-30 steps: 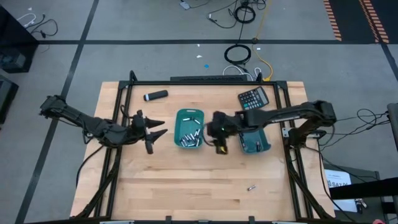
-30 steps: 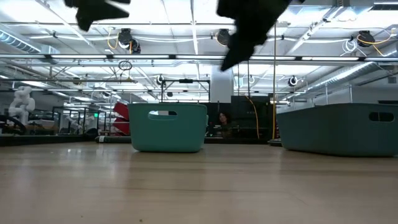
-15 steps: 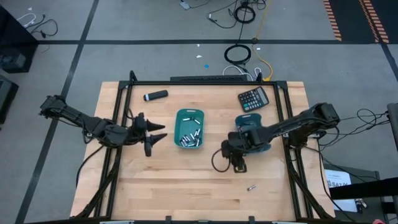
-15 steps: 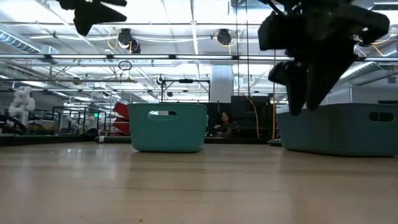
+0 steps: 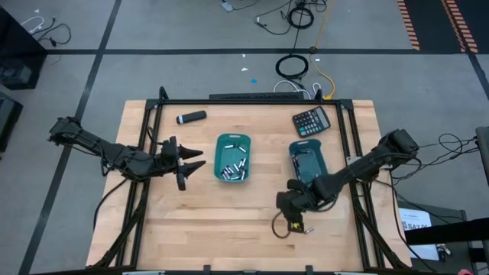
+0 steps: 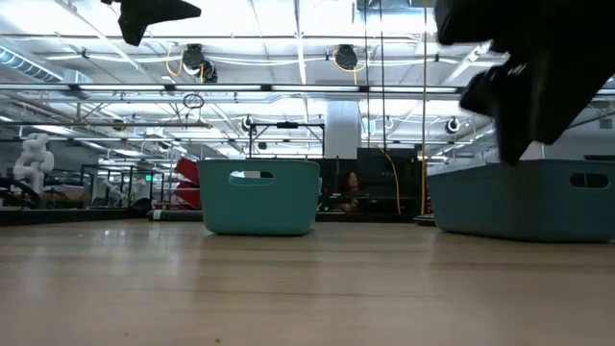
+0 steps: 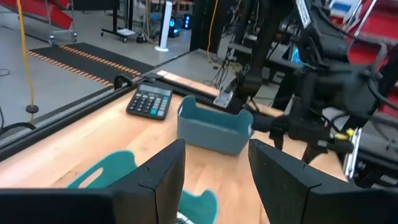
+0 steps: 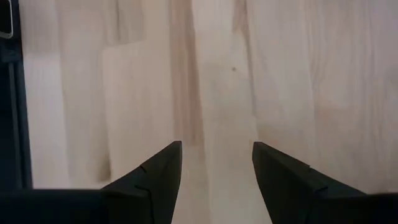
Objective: Sort batteries
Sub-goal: Put the silver battery into the green bin
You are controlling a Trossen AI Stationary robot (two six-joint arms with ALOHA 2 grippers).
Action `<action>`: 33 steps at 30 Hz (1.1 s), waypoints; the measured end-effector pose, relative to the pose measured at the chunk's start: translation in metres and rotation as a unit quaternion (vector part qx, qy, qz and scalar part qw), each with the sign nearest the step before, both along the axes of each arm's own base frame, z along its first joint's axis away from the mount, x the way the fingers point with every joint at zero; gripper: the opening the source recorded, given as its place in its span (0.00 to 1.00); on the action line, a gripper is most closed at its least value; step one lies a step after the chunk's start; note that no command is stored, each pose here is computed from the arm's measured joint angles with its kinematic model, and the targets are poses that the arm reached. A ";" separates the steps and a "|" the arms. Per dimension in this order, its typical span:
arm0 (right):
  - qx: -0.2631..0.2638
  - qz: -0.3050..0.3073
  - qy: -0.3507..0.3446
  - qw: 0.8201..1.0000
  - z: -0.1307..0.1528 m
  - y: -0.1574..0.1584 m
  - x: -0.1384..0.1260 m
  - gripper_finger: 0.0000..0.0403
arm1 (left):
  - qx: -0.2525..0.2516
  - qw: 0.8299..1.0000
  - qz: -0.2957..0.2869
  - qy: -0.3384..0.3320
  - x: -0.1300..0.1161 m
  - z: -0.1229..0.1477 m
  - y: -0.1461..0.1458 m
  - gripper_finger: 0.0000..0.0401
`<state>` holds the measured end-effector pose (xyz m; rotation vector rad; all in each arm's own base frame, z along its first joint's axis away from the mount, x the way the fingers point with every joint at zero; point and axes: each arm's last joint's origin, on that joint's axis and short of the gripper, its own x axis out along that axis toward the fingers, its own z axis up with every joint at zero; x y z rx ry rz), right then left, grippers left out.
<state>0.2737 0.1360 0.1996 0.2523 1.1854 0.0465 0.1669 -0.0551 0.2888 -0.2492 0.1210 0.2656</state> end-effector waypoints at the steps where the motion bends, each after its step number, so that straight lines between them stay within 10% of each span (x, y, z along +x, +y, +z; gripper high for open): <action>1: -0.007 -0.002 0.007 1.000 0.004 0.005 -0.001 0.46 | -0.002 1.000 0.001 -0.005 0.000 0.001 0.000 0.47; 10: -0.049 0.066 0.028 0.996 0.037 0.055 -0.015 0.46 | -0.006 1.000 0.000 -0.025 0.001 0.005 0.000 0.47; 20: -0.142 0.149 0.171 0.964 -0.004 0.078 -0.038 0.46 | 0.011 1.000 -0.004 -0.025 0.001 0.006 -0.001 0.47; 33: -0.129 0.191 0.239 0.943 -0.043 0.090 -0.033 0.38 | 0.006 1.000 -0.005 -0.027 0.001 0.006 -0.001 0.47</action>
